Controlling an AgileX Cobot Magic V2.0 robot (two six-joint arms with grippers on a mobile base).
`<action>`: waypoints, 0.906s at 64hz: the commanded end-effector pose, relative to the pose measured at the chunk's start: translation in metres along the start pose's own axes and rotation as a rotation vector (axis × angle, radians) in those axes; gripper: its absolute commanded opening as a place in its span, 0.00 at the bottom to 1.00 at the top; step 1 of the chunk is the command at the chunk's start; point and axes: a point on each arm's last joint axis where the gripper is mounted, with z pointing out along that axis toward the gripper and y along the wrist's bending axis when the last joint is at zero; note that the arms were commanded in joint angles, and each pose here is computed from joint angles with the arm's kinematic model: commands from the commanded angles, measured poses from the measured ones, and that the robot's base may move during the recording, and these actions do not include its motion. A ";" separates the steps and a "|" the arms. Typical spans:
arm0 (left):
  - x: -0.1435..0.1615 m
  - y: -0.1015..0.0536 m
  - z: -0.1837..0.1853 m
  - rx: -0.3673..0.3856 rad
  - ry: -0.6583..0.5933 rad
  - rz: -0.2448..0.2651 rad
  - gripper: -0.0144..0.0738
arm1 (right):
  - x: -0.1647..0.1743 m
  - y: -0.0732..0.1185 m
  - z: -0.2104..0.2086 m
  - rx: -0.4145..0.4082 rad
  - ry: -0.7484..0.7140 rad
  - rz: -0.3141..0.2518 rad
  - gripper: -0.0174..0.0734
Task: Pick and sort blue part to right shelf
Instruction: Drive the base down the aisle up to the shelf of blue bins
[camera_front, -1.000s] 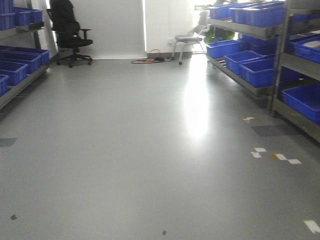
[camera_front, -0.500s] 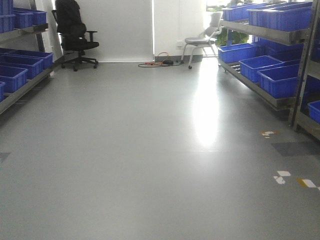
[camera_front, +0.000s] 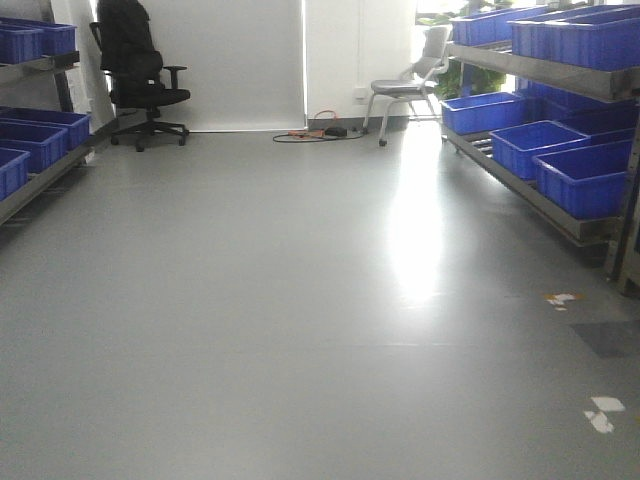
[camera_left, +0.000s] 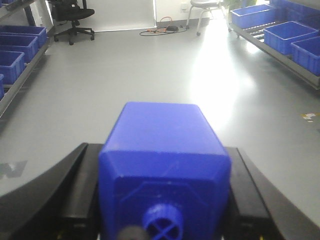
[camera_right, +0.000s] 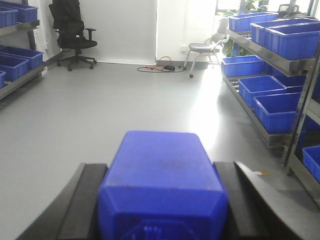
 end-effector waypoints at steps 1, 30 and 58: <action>-0.018 0.001 -0.003 -0.014 -0.112 -0.006 0.62 | -0.017 0.000 -0.001 -0.002 -0.109 -0.017 0.64; -0.018 0.001 -0.003 -0.014 -0.112 -0.006 0.62 | -0.017 0.000 -0.001 -0.002 -0.109 -0.017 0.64; -0.018 0.001 -0.003 -0.014 -0.112 -0.006 0.62 | -0.017 0.000 -0.001 -0.002 -0.109 -0.017 0.64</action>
